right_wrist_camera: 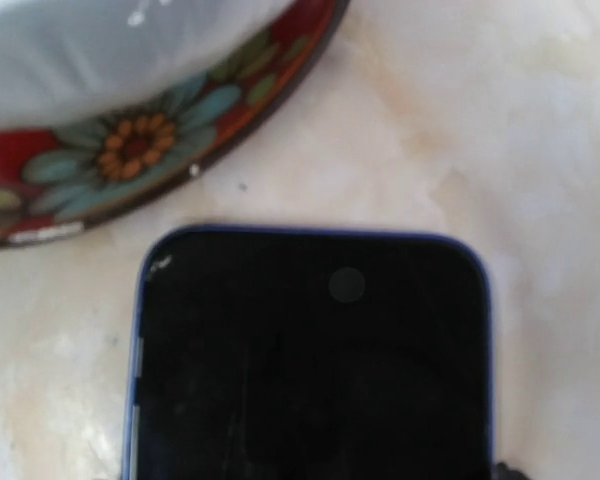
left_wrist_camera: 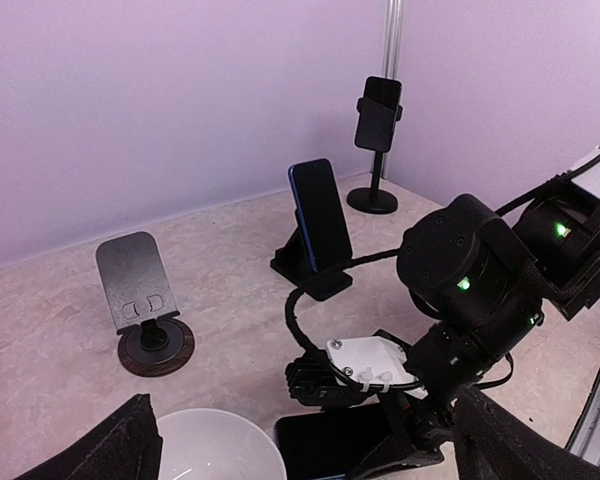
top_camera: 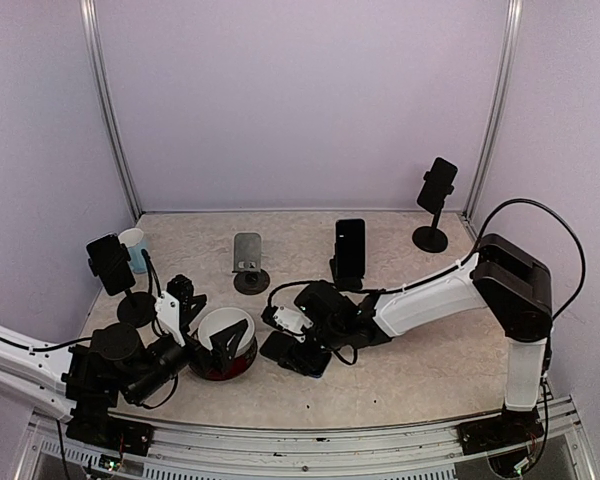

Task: Place the phone on the phone stand
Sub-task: Pick up the phone at the center of the board.

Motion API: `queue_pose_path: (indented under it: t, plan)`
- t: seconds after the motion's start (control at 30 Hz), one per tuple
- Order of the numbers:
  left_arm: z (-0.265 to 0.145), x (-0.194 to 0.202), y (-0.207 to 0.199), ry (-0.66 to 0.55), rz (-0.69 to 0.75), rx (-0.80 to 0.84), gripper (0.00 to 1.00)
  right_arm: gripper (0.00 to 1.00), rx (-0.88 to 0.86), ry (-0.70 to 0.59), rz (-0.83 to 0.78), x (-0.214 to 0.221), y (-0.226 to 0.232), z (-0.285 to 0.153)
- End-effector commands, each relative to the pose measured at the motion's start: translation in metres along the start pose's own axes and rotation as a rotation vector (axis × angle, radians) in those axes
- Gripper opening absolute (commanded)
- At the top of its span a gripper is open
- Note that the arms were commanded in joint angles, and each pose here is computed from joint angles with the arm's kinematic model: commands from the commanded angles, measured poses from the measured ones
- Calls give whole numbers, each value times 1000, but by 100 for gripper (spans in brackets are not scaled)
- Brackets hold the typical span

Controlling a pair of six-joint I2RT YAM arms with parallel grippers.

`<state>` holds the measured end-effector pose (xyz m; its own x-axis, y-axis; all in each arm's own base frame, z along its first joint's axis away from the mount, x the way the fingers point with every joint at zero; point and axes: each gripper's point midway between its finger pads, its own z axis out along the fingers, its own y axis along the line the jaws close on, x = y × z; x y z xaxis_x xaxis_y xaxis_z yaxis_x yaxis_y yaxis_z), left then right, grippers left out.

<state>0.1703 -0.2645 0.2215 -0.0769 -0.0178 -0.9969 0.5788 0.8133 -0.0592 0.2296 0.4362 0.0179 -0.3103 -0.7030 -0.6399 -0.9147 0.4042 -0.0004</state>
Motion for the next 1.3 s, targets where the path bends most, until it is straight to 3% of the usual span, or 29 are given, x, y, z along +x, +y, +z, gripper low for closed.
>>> queue_pose_path:
  t: [0.0,0.43,0.6,1.0,1.27]
  plan:
    - [0,-2,2,-17,-27,4,99,71,8,268,24,87,5,-9]
    - [12,-4,-14,43,-142,38,99,70,285,-49,-57,20,-20,-74]
    - [17,-17,-20,76,-264,33,99,70,441,-124,-113,2,-25,-94]
    - [9,-52,-38,70,-625,202,99,70,768,-343,-223,-38,-25,-150]
    - [15,-55,-51,99,-677,247,99,69,941,-423,-334,-57,-11,-168]
